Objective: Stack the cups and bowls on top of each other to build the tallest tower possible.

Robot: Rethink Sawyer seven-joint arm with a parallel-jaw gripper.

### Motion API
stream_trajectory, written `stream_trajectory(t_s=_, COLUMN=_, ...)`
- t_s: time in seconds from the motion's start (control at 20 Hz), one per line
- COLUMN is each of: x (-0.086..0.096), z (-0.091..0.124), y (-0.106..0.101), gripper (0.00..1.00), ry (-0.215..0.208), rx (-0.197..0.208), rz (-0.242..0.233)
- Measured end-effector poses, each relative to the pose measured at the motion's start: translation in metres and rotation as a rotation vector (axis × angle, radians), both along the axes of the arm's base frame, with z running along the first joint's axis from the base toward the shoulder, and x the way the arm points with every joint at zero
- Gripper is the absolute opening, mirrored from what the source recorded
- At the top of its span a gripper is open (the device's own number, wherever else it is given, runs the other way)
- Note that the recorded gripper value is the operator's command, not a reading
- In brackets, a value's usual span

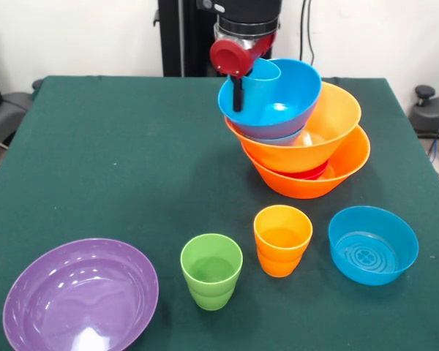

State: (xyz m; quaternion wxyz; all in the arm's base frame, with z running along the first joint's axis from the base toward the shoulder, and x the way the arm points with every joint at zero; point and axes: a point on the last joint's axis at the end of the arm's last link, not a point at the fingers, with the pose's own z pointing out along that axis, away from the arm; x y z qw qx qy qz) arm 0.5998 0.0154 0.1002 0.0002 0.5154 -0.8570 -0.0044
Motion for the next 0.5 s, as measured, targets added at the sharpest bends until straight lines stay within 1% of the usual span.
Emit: stream_trajectory(t_s=0.5, x=-0.014, z=0.002, y=0.011, gripper=0.00, ry=0.010, rx=-0.011, rz=0.004)
